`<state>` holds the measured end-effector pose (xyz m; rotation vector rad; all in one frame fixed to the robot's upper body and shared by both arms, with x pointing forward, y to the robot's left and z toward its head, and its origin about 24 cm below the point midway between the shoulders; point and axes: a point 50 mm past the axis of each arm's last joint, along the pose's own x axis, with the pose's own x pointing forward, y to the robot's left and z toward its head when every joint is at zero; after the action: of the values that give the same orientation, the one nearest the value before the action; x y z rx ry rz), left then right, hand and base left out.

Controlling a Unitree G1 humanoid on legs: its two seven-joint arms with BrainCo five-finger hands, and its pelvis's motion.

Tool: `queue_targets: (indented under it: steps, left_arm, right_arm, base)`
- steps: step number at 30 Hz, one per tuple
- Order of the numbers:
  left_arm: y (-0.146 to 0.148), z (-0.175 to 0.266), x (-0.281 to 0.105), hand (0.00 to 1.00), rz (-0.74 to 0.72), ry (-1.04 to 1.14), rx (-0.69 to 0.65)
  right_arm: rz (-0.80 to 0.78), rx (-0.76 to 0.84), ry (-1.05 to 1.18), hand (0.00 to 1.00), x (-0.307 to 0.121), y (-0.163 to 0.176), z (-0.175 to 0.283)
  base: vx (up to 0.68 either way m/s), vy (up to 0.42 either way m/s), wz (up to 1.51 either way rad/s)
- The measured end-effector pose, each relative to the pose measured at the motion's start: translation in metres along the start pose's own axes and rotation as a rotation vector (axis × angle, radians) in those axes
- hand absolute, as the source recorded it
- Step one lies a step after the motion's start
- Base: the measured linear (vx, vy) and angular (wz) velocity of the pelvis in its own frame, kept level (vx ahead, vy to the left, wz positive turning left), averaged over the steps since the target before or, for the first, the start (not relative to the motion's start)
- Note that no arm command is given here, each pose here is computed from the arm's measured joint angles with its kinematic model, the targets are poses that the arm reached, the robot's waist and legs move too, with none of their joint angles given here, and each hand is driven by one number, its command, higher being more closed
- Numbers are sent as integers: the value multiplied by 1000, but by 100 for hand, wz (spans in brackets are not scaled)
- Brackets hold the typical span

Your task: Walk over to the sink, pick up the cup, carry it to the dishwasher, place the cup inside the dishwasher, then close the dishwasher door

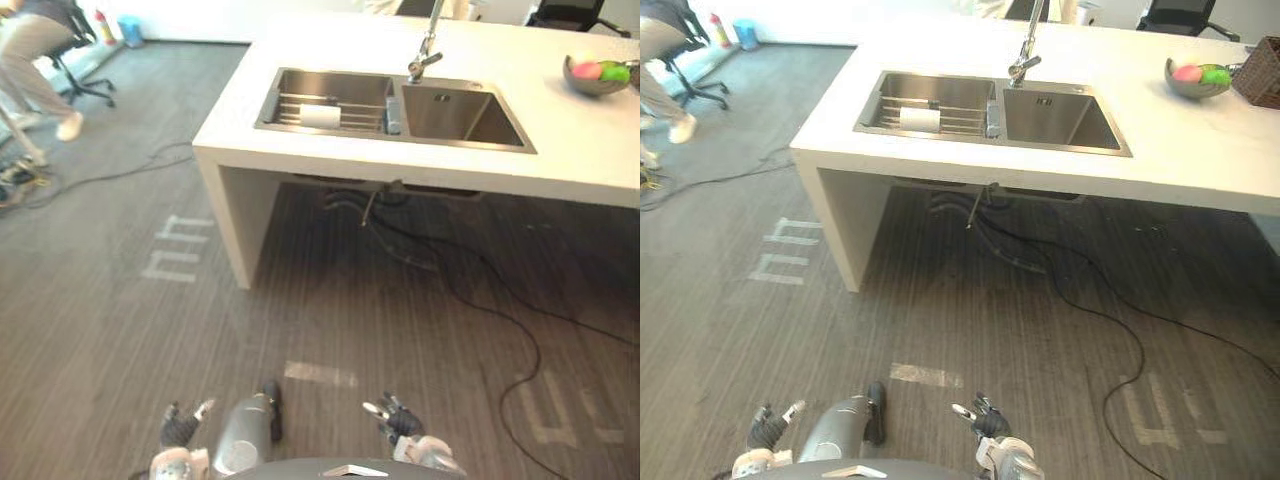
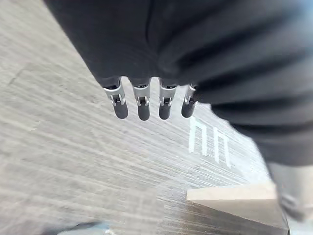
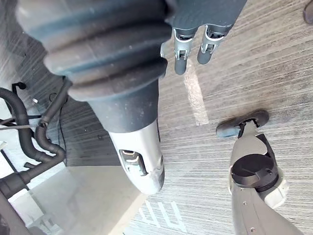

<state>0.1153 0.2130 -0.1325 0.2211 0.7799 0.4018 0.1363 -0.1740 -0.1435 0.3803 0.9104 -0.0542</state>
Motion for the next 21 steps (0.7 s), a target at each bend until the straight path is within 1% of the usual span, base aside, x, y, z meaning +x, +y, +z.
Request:
queue_targets:
  steps: [1, 4, 5, 6, 9, 13, 14, 15, 17, 18, 19, 20, 21]
  left_arm:
    - [-3, 8, 4, 0, 14, -48, 52]
    - [-10, 25, 7, 0, 25, -152, 143]
    - [-15, 32, 8, 0, 21, -179, 149]
    - [-25, 46, 8, 0, -6, -236, 159]
    - [-44, 77, -2, 0, -68, -406, 177]
    - [-61, 112, -15, 0, -103, -576, 209]
    - [-65, 130, -17, 0, -106, -637, 213]
    - [-68, 150, -18, 0, -98, -687, 222]
    - [-72, 175, -22, 0, -91, -753, 228]
    - [-71, 197, -27, 0, -73, -821, 222]
    - [-67, 219, -36, 0, -39, -906, 215]
    - [-64, 228, -41, 0, -23, -945, 217]
    - [-58, 242, -52, 0, 9, -1037, 247]
  right_arm:
    - [15, -24, 35, 0, 2, 4, -3]
    - [34, -48, 56, 0, 4, 7, -6]
    - [33, -50, 63, 0, 3, 7, -8]
    - [31, -50, 79, 0, 1, 6, -13]
    - [42, -44, 89, 0, 2, 11, -17]
    - [35, -53, 32, 0, 2, 7, -4]
    - [39, -52, 5, 0, 2, 7, 3]
    - [39, -57, -15, 0, 3, 7, 9]
    - [20, -66, -41, 0, 3, 2, 17]
    - [-1, -79, -58, 0, 2, -2, 24]
    - [-11, -86, -61, 0, 1, -4, 27]
    - [-13, -85, -61, 0, 0, -5, 26]
    - [-18, -80, -49, 0, -1, -6, 21]
  base:
    - [387, 205, 9]
    - [358, 150, -9]
    - [350, 104, 2]
    - [404, 103, -16]
    - [319, 79, -37]
    - [284, 32, -30]
    - [256, -69, 28]
    - [300, -95, 29]
    - [363, -163, 32]
    - [446, -240, 61]
    - [372, -223, 64]
    - [389, -284, 62]
    - [400, -376, 52]
